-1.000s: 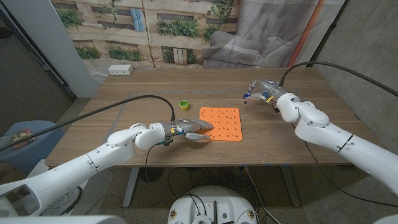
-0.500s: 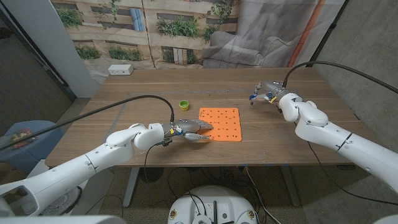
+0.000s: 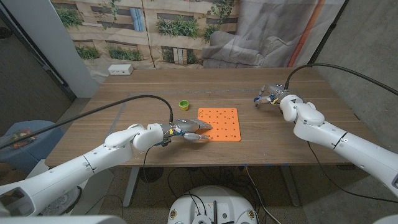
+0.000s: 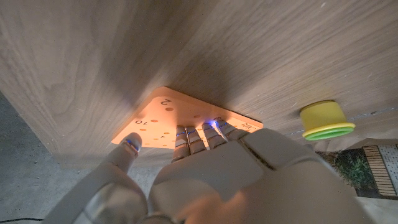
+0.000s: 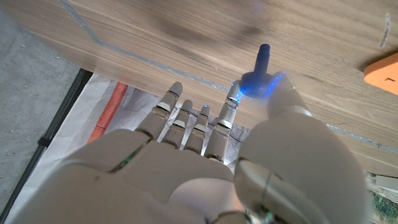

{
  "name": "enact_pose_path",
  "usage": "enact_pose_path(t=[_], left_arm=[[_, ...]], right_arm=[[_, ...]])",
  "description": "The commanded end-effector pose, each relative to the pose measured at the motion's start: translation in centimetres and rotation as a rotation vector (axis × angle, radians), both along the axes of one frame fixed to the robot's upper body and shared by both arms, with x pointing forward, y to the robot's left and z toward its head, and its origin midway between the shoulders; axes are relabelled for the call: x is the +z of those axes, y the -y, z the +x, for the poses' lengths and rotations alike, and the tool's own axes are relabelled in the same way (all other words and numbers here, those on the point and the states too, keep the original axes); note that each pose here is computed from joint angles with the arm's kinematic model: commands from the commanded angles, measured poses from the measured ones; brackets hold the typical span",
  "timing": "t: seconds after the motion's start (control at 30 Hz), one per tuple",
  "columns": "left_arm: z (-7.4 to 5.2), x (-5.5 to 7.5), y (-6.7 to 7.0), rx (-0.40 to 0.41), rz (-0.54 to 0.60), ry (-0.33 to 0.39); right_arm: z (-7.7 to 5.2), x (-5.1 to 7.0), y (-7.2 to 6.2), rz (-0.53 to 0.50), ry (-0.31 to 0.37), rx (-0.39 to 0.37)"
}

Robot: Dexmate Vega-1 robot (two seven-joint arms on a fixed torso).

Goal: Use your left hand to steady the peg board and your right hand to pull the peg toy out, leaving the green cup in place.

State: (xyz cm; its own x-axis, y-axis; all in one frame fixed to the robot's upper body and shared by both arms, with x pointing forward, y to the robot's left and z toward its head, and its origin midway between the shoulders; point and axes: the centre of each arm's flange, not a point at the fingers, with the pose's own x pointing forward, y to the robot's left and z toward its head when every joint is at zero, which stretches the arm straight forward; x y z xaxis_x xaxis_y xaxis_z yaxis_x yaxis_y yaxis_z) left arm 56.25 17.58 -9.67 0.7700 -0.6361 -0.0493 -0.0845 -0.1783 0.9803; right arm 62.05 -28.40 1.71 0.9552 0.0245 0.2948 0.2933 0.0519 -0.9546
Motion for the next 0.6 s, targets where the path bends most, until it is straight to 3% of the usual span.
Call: enact_pose_path(t=[0.03,0.6], left_arm=[[0.0,1.2,-0.2,0.011,-0.027,0.049],[-0.1,2.3,0.2,0.004,-0.073,0.102]], right_arm=[[0.9,-1.1,0.9,0.036,-0.006,-0.043],[1.4,-1.7,0.8,0.047,-0.020,-0.049]])
